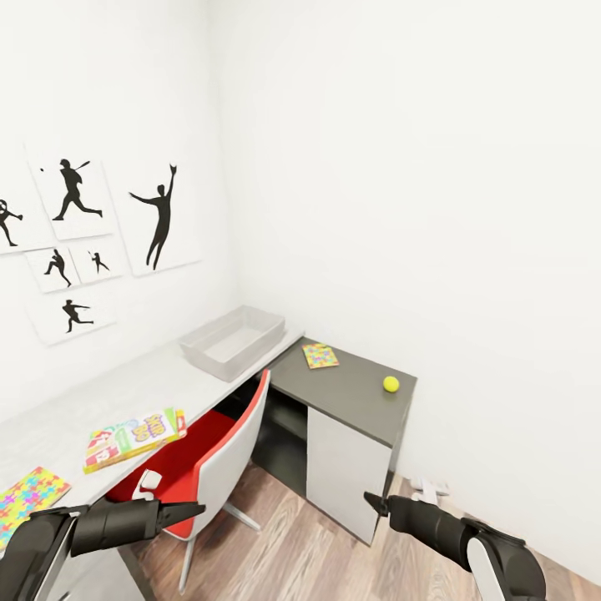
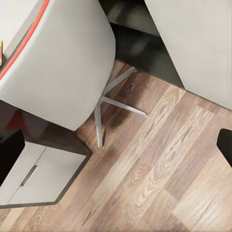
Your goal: Put all the toys in the child's room - the three board games (two on the bed and one on the table), the two jigsaw puzzles on the table, and the tennis ball on the table - inside the toy box on the table in the child's room.
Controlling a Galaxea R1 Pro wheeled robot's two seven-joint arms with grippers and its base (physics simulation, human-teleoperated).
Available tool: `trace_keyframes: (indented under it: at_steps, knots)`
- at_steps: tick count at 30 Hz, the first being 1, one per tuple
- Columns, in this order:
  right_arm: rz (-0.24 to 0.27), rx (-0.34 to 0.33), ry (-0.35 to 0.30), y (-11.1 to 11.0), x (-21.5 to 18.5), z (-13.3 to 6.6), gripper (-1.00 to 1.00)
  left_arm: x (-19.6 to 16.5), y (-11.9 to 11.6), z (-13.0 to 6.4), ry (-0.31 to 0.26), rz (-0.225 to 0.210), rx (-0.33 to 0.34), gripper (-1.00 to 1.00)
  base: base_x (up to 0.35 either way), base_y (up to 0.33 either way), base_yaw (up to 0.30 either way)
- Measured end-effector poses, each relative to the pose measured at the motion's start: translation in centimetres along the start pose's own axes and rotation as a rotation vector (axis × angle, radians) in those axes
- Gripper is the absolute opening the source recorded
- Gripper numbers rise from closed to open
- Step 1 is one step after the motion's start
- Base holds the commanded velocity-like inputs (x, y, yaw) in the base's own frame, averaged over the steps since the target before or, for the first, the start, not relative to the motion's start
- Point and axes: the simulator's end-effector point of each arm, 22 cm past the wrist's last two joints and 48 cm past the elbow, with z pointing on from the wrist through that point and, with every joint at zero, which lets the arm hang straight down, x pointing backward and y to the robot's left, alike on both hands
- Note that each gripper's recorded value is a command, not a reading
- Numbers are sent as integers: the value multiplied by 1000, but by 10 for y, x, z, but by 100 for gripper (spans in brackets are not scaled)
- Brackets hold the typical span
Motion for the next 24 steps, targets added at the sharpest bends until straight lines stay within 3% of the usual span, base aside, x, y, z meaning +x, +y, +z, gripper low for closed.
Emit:
trace_keyframes:
  at_steps: [24]
  knots:
    - [-2, 2, 1, 0, 0, 0, 100, 0, 0, 0, -2, 0, -1, 100, 172, -217, 260]
